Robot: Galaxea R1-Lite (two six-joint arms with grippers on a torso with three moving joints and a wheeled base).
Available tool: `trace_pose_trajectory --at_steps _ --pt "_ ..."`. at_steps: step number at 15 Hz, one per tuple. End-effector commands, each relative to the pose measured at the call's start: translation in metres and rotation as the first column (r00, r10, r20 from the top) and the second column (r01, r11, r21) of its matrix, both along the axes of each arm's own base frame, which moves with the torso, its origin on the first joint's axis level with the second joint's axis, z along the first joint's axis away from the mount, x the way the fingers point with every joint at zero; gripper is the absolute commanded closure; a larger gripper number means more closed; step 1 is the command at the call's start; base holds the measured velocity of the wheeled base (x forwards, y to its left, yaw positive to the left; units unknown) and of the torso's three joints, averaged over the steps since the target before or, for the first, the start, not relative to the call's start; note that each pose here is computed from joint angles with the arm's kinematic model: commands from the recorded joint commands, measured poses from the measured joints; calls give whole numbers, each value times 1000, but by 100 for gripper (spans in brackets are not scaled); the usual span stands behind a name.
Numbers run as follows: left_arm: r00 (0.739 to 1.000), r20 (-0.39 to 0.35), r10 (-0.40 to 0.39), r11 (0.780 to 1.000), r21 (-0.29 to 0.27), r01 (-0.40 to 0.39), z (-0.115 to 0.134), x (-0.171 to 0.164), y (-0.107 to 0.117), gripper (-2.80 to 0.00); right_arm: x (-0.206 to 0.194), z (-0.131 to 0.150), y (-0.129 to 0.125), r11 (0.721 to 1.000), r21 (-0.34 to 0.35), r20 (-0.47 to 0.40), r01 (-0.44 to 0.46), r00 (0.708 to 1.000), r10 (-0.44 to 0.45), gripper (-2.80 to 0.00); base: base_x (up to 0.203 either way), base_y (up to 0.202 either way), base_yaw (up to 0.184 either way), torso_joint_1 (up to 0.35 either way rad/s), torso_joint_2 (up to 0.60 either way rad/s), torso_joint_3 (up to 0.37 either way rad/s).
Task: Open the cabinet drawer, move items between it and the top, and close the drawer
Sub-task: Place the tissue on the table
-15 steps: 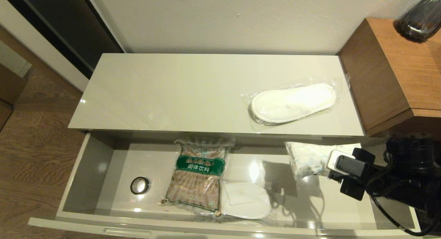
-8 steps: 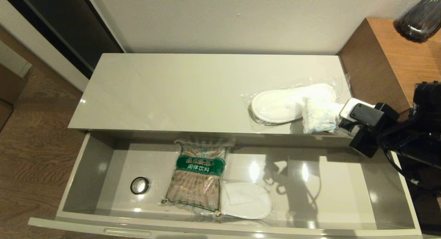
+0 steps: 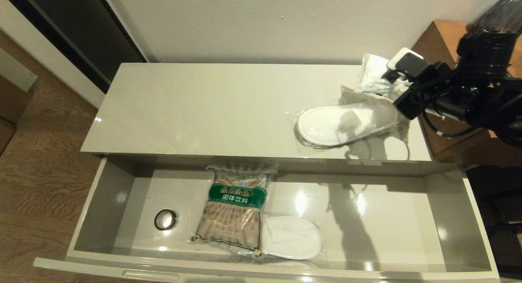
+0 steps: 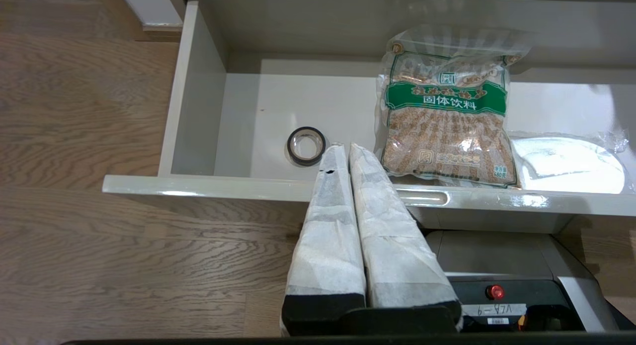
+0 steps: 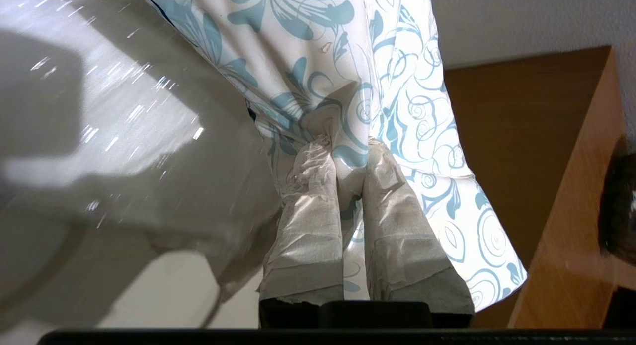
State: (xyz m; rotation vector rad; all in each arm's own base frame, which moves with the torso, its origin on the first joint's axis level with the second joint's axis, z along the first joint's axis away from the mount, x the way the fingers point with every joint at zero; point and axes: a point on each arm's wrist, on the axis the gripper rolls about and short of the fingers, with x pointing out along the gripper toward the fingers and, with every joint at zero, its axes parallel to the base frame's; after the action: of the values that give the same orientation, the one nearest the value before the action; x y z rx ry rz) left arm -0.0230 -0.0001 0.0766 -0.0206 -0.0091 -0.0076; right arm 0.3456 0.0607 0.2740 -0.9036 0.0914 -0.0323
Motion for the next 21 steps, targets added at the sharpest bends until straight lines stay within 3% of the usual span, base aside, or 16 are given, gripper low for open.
trace_pose_trajectory --at_steps 1,5,6,11,16,19,21 --pt "1000 0 0 1000 -1 0 0 0 0 0 60 -27 8 1000 -6 -22 19 1000 -19 0 0 0 0 0 0 0" --pt "1000 -1 0 1000 -1 0 0 0 0 0 121 -37 10 999 14 58 35 998 -36 0 0 0 0 0 0 0" --pt "1000 -1 0 1000 -1 0 0 0 0 0 133 -40 10 999 20 83 35 996 -37 -280 0 0 0 0 0 0" --pt "1000 -1 0 1000 -1 0 0 0 0 0 154 -56 8 999 28 154 35 987 -38 -280 0 0 0 0 0 0" --pt "1000 -1 0 1000 -1 0 0 0 0 0 145 -39 7 999 33 197 31 980 -37 -280 0 0 0 0 0 0" --pt "1000 -1 0 1000 -1 0 0 0 0 0 116 -31 2 999 26 165 23 986 -27 -280 0 0 0 0 0 0" --pt "1000 -1 0 1000 -1 0 0 0 0 0 70 -18 -5 1000 20 127 22 992 -25 -280 0 0 0 0 0 0"
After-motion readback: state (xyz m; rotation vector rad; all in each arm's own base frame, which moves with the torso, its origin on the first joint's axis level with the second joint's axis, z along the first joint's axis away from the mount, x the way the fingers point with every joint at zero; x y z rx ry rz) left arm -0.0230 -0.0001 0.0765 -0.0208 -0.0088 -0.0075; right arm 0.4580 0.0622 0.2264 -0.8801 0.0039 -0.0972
